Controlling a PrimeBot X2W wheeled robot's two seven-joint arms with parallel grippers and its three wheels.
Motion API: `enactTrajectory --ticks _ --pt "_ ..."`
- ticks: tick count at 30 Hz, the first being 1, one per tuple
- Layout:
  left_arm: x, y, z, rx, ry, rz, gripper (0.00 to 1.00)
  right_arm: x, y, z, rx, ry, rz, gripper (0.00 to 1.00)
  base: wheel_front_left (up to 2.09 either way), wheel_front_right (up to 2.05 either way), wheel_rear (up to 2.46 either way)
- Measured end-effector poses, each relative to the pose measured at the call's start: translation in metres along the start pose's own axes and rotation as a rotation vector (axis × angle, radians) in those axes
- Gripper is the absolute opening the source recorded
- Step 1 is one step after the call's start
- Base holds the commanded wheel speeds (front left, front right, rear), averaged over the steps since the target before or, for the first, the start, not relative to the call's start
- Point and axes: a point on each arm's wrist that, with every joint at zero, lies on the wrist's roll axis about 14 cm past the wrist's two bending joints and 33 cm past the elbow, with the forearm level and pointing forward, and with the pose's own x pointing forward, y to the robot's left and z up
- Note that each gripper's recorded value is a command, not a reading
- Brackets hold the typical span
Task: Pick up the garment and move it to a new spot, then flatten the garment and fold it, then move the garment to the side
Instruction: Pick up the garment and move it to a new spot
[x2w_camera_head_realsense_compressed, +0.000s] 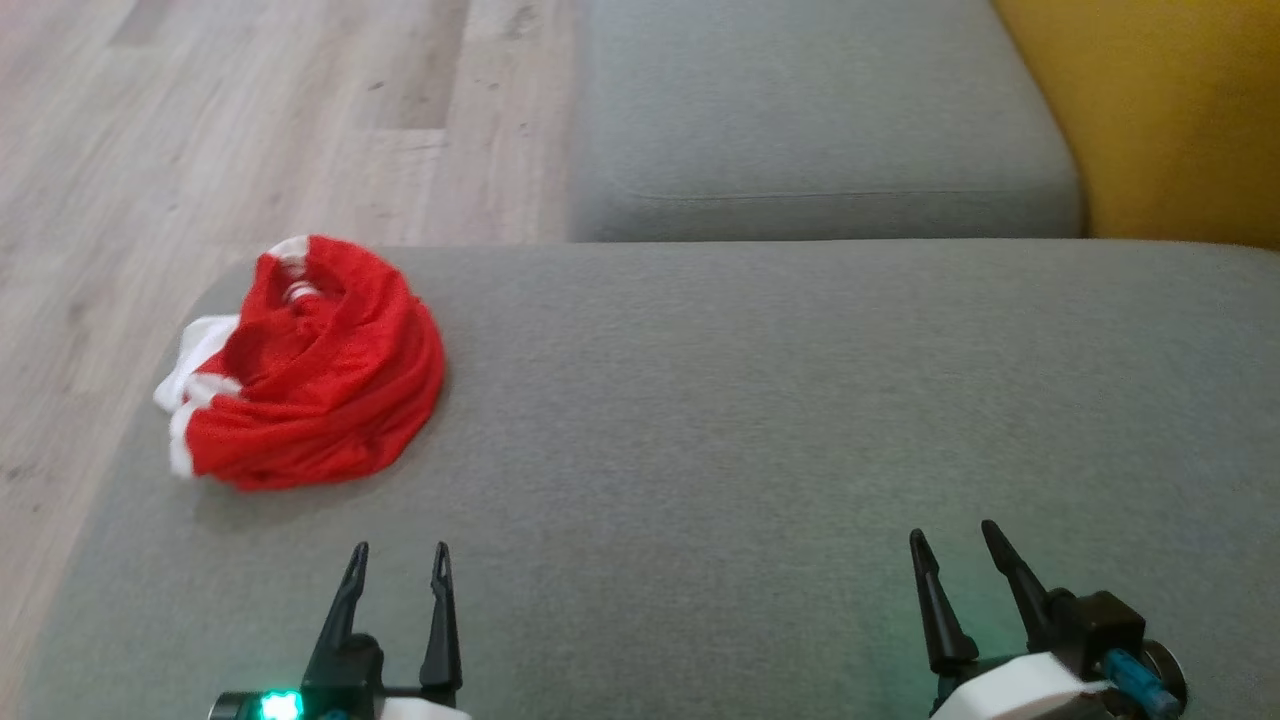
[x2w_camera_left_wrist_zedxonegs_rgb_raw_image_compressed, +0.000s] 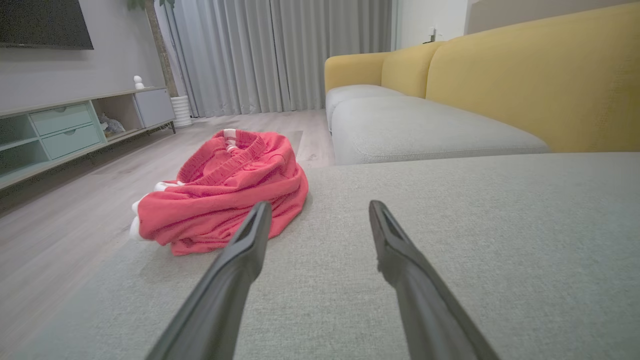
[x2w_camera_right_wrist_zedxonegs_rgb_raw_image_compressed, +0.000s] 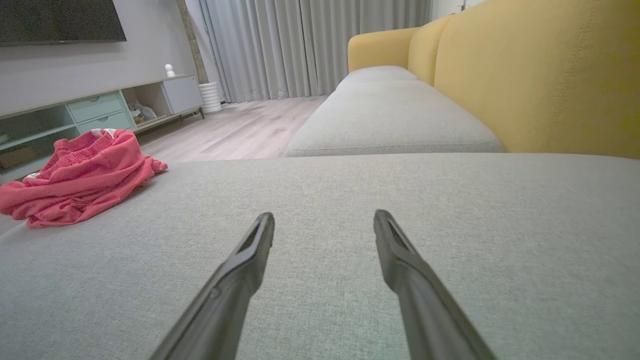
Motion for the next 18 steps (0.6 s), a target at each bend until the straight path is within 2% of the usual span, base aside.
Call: enactTrajectory --ticks 5,12,18 --pt "-0.010 0.022 -0.004 0.000 0.010 0.074 1.00 0.012 0.016 -0.002 -0.010 0.016 0.061 1.00 0.00 0.00 0.00" --pt "-0.033 0.074 0.002 0.005 -0.017 0.250 1.00 0.036 0.052 -0.006 -0.024 0.043 0.185 1.00 0.00 0.00 0.00" --pt "-0.069 0.131 0.009 0.013 -0.041 0.462 1.00 0.056 0.095 -0.011 -0.048 0.068 0.326 1.00 0.00 0.00 0.00"
